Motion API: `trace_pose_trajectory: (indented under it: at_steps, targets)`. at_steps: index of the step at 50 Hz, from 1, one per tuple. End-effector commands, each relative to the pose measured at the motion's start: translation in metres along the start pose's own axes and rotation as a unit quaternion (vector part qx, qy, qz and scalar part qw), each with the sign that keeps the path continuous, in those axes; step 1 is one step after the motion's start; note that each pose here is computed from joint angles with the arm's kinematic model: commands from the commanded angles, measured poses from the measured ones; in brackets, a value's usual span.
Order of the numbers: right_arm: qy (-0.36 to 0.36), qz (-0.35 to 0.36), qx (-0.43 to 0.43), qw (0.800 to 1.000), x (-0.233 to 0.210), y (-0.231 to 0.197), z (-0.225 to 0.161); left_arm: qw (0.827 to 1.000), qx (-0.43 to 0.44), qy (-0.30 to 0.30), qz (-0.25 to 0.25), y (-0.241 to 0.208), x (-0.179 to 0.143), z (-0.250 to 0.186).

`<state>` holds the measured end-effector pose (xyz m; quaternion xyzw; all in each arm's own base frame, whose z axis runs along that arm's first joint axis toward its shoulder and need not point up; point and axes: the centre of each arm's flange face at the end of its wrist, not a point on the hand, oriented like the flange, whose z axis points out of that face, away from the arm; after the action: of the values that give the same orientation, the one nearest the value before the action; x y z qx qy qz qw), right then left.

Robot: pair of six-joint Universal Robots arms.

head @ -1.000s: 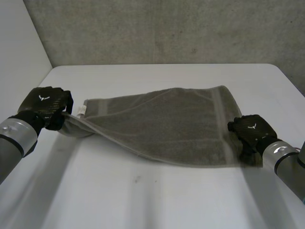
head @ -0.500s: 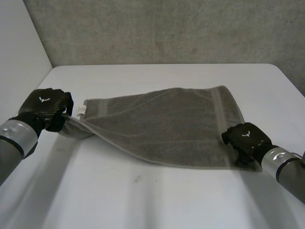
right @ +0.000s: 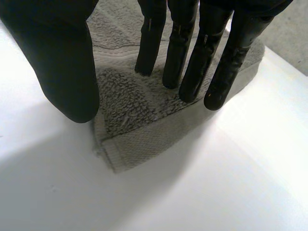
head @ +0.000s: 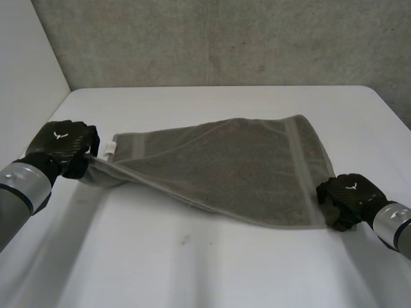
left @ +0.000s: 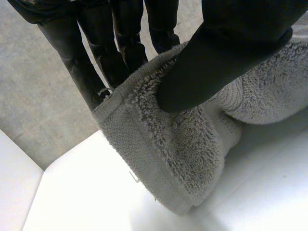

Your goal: Fold the towel.

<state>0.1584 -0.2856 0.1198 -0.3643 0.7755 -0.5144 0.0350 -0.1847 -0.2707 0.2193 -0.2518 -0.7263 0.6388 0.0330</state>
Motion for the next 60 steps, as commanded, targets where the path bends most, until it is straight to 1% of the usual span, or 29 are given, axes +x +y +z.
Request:
trace_pose_trajectory:
  at_steps: [1, 23, 26, 28, 31, 33, 34, 36, 37, 39, 42, 44, 45, 47, 48, 49, 51, 53, 57, 58, 60]
  targets:
    - [0.003, -0.006, 0.008, 1.0, 0.001, -0.003, 0.003, 1.0, 0.0, 0.0, 0.0, 0.0, 0.0, 0.0]
    - [0.016, -0.024, 0.03, 0.999, 0.009, -0.007, 0.011, 1.0, -0.003, 0.001, -0.001, 0.002, 0.001, -0.001]
    - [0.026, -0.025, 0.034, 0.999, 0.014, -0.014, 0.009, 1.0, -0.008, 0.004, -0.001, 0.002, 0.002, -0.002]
    - [0.037, -0.034, 0.043, 0.998, 0.022, -0.03, -0.001, 1.0, -0.008, 0.005, 0.0, 0.002, 0.003, -0.002]
    - [0.03, -0.03, 0.038, 0.998, 0.023, -0.039, -0.01, 1.0, -0.028, 0.013, 0.0, 0.008, 0.007, -0.009]
    - [0.004, -0.022, 0.009, 1.0, 0.023, -0.052, -0.025, 0.999, -0.044, 0.018, -0.001, 0.012, 0.01, -0.014]
    - [0.004, -0.022, 0.009, 1.0, 0.023, -0.052, -0.025, 0.998, -0.063, 0.026, 0.002, 0.014, 0.012, -0.02]
    - [-0.009, -0.031, -0.032, 0.999, 0.032, -0.053, -0.037, 0.996, -0.08, 0.032, 0.01, 0.015, 0.014, -0.027]
    - [-0.009, -0.031, -0.033, 0.999, 0.032, -0.053, -0.037, 0.996, -0.08, 0.033, 0.01, 0.015, 0.014, -0.027]
    - [-0.007, -0.045, -0.088, 0.995, 0.051, -0.045, -0.05, 0.988, -0.139, 0.049, 0.041, 0.023, 0.014, -0.046]
    - [-0.019, -0.055, -0.114, 0.992, 0.055, -0.043, -0.059, 0.984, -0.162, 0.055, 0.055, 0.025, 0.013, -0.053]
    - [-0.065, -0.069, -0.156, 0.983, 0.052, -0.043, -0.075, 0.976, -0.185, 0.082, 0.076, 0.027, 0.018, -0.068]
    - [-0.066, -0.07, -0.156, 0.983, 0.052, -0.043, -0.075, 0.976, -0.185, 0.082, 0.076, 0.027, 0.018, -0.068]
    - [-0.121, -0.069, -0.189, 0.972, 0.043, -0.044, -0.089, 0.97, -0.195, 0.117, 0.081, 0.026, 0.025, -0.079]
    - [-0.122, -0.069, -0.189, 0.972, 0.043, -0.044, -0.089, 0.97, -0.195, 0.117, 0.081, 0.026, 0.025, -0.079]
    - [-0.141, -0.061, -0.198, 0.968, 0.043, -0.043, -0.095, 0.969, -0.192, 0.128, 0.084, 0.024, 0.028, -0.083]
    - [-0.147, -0.059, -0.202, 0.967, 0.047, -0.043, -0.099, 0.969, -0.188, 0.134, 0.084, 0.022, 0.029, -0.085]
    - [-0.139, -0.06, -0.199, 0.968, 0.052, -0.044, -0.098, 0.971, -0.18, 0.134, 0.085, 0.019, 0.028, -0.085]
    - [-0.105, -0.081, -0.181, 0.975, 0.063, -0.045, -0.09, 0.977, -0.155, 0.109, 0.096, 0.012, 0.016, -0.073]
    - [-0.096, -0.079, -0.177, 0.976, 0.066, -0.045, -0.085, 0.977, -0.155, 0.109, 0.096, 0.012, 0.016, -0.073]
    - [-0.089, -0.069, -0.172, 0.979, 0.069, -0.044, -0.079, 0.982, -0.126, 0.091, 0.105, 0.007, 0.007, -0.057]
